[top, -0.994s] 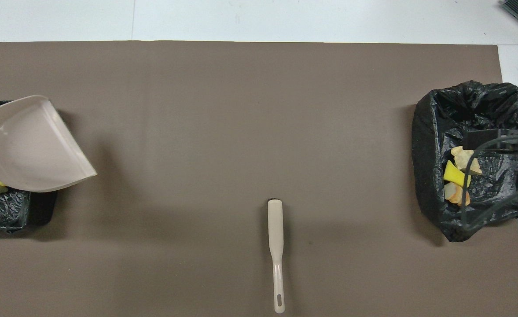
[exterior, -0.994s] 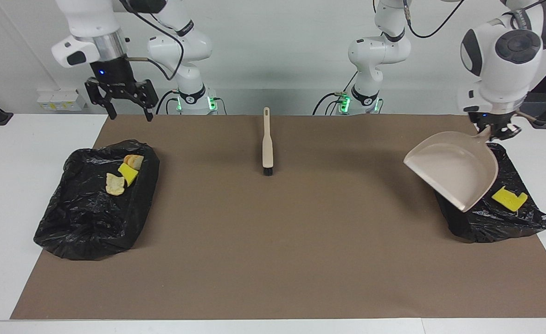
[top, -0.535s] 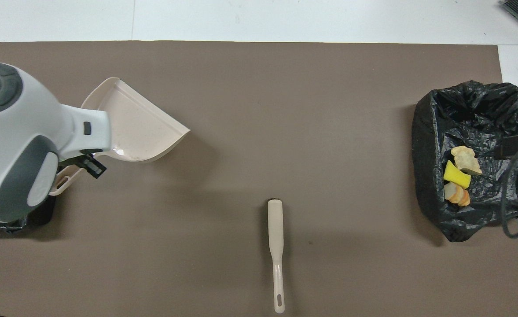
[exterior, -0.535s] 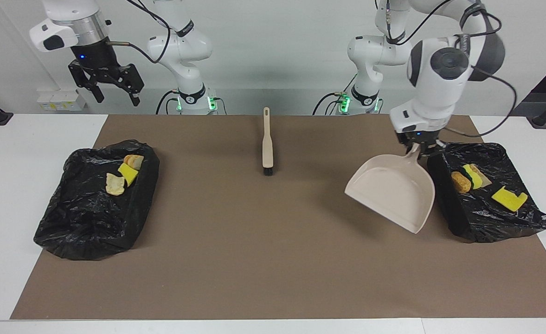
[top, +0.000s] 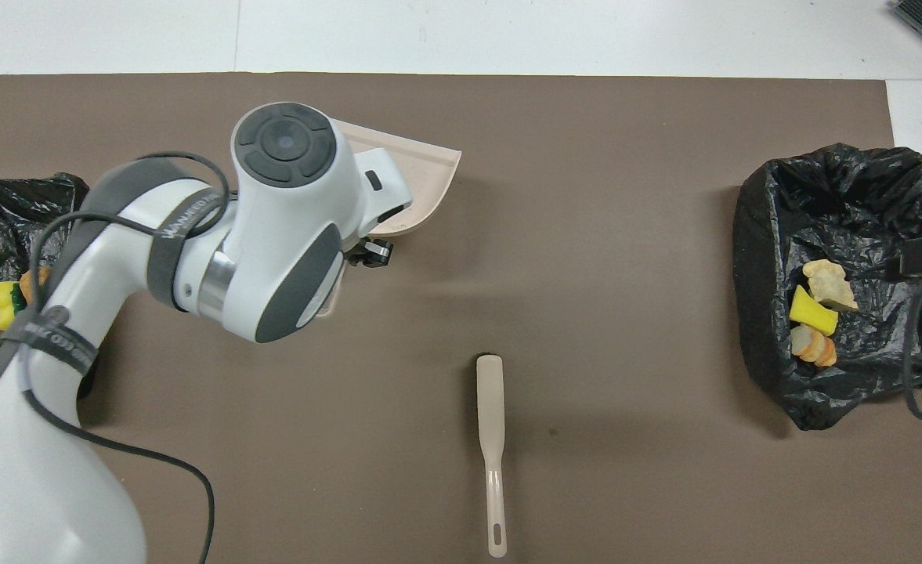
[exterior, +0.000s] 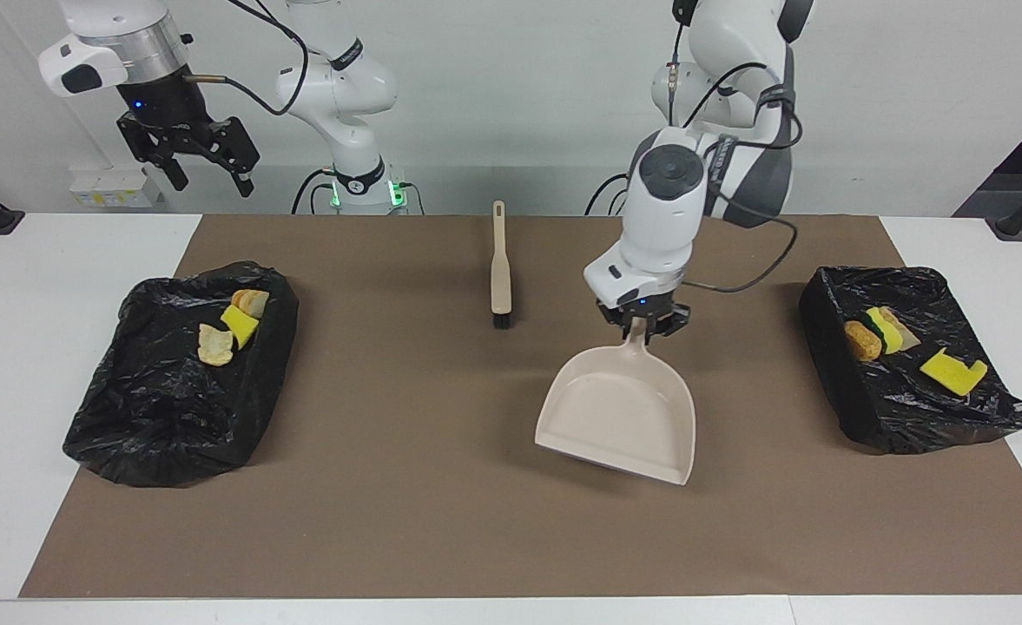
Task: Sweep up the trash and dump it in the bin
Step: 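Bring the empty dustpan back and set it mid-table with the left gripper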
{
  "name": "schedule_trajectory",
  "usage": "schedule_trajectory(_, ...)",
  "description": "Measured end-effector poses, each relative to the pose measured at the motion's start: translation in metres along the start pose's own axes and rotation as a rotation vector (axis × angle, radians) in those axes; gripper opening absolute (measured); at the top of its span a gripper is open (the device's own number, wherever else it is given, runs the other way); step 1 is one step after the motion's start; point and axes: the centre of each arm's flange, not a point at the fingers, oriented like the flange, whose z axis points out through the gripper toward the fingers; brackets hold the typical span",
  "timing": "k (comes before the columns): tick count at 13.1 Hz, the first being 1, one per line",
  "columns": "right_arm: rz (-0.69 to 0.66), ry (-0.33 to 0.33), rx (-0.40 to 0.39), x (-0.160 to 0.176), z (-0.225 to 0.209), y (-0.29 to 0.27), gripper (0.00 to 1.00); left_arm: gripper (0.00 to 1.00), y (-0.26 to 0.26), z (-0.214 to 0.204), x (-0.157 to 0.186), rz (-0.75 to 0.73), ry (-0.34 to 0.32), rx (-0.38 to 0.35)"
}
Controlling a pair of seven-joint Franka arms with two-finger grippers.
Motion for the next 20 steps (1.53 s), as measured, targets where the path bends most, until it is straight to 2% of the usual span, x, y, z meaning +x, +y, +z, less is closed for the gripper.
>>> schedule_trajectory(3, -0.009, 0.002, -0.001, 0.0, 0.0, -0.001, 1.0, 0.32, 0.046, 0.002, 0.008, -0.105, 0.03, -0.011)
schedule_trajectory(5, -0.069, 0.007, -0.001, 0.001, 0.0, 0.0, 1.0, 0.32, 0.076, 0.006, 0.012, -0.156, 0.038, -0.016)
schedule_trajectory(9, -0.099, 0.011, -0.03, 0.002, 0.0, 0.003, 1.0, 0.32, 0.137, 0.049, 0.024, -0.233, 0.023, -0.005)
schedule_trajectory(16, -0.098, 0.009, -0.035, 0.002, 0.002, 0.004, 1.0, 0.32, 0.168, 0.079, 0.026, -0.218, 0.006, 0.005)
schedule_trajectory(19, -0.099, 0.008, -0.034, 0.002, 0.002, 0.003, 1.0, 0.32, 0.17, 0.081, 0.028, -0.23, 0.007, -0.021)
schedule_trajectory(20, -0.099, 0.008, -0.034, 0.002, 0.002, 0.003, 1.0, 0.4, 0.169, 0.082, 0.029, -0.232, 0.016, -0.026)
